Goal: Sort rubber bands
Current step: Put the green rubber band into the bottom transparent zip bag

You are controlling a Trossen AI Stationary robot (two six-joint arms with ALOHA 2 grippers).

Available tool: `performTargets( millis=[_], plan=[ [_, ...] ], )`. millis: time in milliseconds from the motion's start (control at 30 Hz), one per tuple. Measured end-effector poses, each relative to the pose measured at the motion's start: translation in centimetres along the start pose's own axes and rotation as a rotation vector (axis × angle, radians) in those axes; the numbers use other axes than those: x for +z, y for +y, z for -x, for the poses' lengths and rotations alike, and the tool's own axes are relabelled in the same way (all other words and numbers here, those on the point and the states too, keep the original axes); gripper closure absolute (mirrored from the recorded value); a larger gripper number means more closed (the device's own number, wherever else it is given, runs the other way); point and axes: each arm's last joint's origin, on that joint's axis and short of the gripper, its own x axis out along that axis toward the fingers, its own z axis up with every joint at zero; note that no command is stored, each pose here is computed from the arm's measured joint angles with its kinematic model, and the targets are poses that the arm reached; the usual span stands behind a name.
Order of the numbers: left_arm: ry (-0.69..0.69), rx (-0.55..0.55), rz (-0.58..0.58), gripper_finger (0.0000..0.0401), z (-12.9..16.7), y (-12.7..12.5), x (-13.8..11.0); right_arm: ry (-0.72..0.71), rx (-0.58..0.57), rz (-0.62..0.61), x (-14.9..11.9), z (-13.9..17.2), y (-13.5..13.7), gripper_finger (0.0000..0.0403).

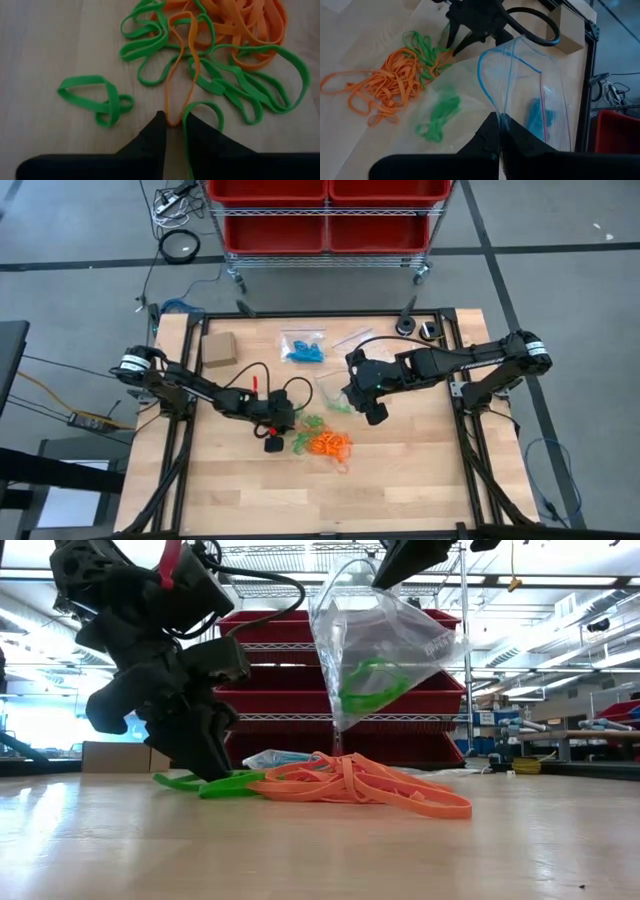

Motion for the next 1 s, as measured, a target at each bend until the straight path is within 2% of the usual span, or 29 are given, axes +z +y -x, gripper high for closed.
performTargets(
  millis=[200,567,733,833,933,1000],
  plan=[
    [0.0,0.008,0.002,0.0317,0.1,-0.1,0.0,-0.001,0.001,0.0,0.0,0.0,0.0,0.0403],
    [0.038,0.054,0.01,0.0261,1.0,-0.4,-0.4,-0.002,0.002,0.0,0.0,0.0,0.0,0.0403],
    [0.072,0.057,0.018,0.0258,1.6,-0.4,-0.6,-0.002,0.002,0.0,0.0,0.0,0.0,0.0403],
    [0.097,0.052,0.017,0.0284,1.7,-0.7,-0.9,-0.002,0.002,-0.001,0.0,0.0,0.0,0.0403],
    [0.092,0.045,-0.032,0.036,1.8,-1.3,-1.0,-0.005,0.0,-0.002,0.0,0.0,0.0,0.0403],
    [0.072,0.048,-0.058,0.0387,1.8,-1.7,-0.9,-0.005,0.001,-0.002,0.0,0.0,0.0,0.0403]
  ],
)
